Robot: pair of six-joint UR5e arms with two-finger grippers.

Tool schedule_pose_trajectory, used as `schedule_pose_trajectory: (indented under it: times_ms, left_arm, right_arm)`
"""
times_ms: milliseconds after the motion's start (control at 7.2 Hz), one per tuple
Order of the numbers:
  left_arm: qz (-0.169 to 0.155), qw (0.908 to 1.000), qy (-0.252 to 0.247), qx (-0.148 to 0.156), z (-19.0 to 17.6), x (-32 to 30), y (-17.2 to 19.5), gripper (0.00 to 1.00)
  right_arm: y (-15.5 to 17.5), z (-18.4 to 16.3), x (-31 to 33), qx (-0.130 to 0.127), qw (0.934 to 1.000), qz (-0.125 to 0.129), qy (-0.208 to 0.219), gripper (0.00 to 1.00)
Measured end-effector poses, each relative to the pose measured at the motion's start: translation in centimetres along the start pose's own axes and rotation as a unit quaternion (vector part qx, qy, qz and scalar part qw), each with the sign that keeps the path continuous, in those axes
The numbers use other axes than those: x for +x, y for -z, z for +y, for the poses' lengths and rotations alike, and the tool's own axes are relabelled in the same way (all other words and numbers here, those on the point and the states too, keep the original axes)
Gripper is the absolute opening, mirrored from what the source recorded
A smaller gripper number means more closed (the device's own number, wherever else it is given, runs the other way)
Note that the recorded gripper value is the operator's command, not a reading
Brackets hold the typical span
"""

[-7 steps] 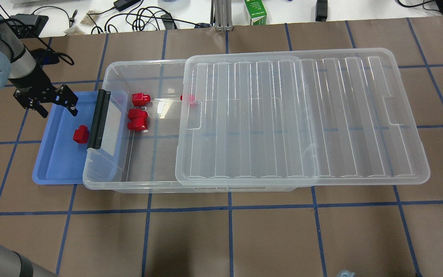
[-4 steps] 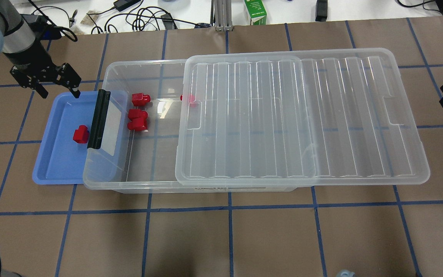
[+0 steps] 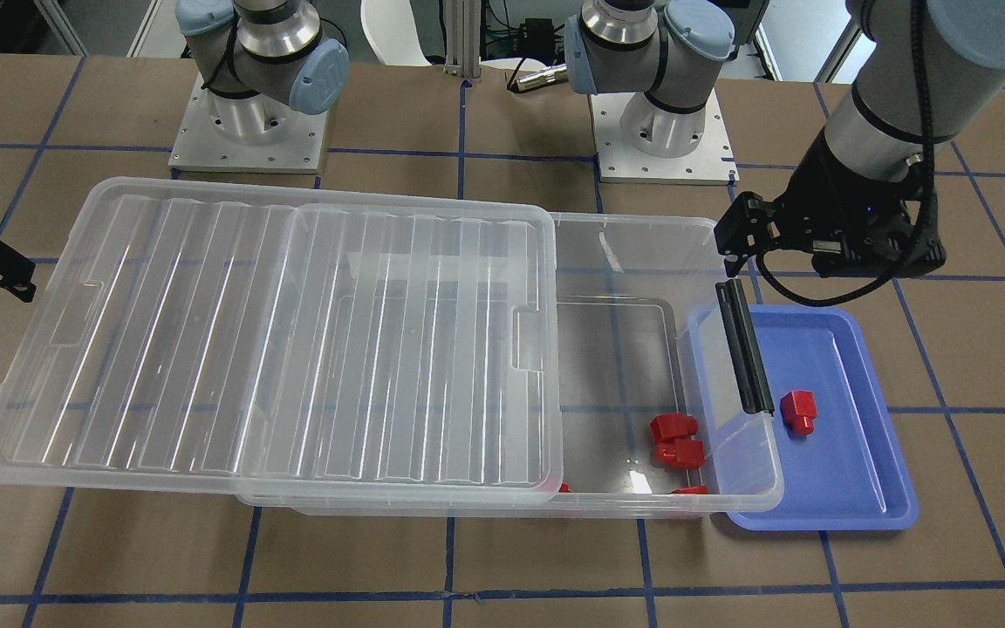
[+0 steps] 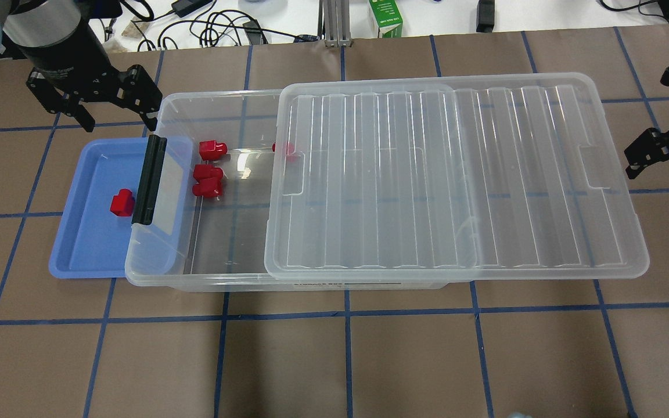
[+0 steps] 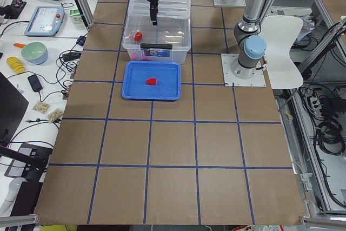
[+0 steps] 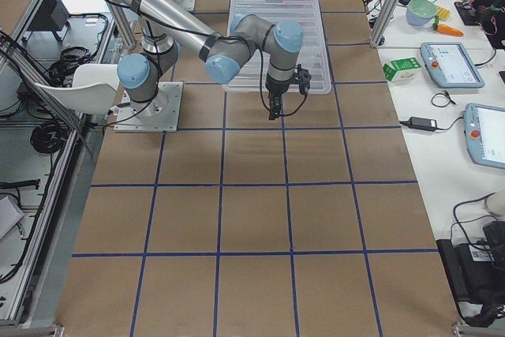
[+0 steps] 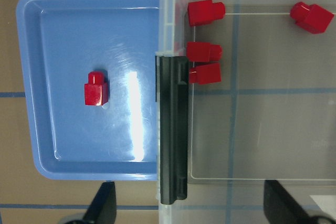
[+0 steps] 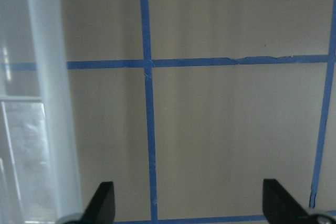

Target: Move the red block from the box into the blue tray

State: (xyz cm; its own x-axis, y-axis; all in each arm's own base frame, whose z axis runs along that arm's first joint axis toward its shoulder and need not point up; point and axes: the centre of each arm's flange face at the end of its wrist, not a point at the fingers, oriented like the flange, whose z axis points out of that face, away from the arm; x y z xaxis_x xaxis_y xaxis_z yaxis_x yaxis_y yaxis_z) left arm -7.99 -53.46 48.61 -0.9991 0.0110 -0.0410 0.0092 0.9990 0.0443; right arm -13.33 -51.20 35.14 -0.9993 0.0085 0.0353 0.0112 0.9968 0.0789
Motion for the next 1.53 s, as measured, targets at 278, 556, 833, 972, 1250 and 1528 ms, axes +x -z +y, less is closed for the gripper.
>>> schedule_pose_trajectory:
  times_ms: [278, 556, 833, 972, 1250, 1528]
  left_arm:
    - [0.004, 0.9998, -0.011, -0.017, 1.8, 1.1, 0.3, 1.00]
    - [0.007, 0.9995, -0.014, -0.028, 3.1, 1.5, 0.1, 1.00]
    - [0.010, 0.9992, -0.011, -0.037, 4.1, 1.6, -0.7, 1.00]
    - [0.010, 0.9992, -0.011, -0.038, 4.3, 1.7, -1.0, 1.00]
    - [0.006, 0.9991, -0.014, -0.039, 4.4, 1.6, -1.1, 1.00]
    - [0.006, 0.9991, -0.013, -0.040, 4.4, 1.6, -1.2, 1.00]
  right_arm:
    - [0.1, -0.6, -3.0, 0.002, 0.9998, -0.001, 0.019, 1.00]
    - [0.3, -1.0, -5.8, 0.005, 0.9994, -0.002, 0.033, 1.00]
    - [0.6, -1.5, -10.6, 0.010, 0.9993, 0.003, 0.035, 1.00]
    - [0.8, -1.8, -13.3, 0.019, 0.9990, 0.007, 0.039, 1.00]
    - [1.1, -2.1, -17.2, 0.035, 0.9980, 0.012, 0.051, 1.00]
    - [1.1, -2.0, -18.5, 0.038, 0.9976, 0.011, 0.058, 1.00]
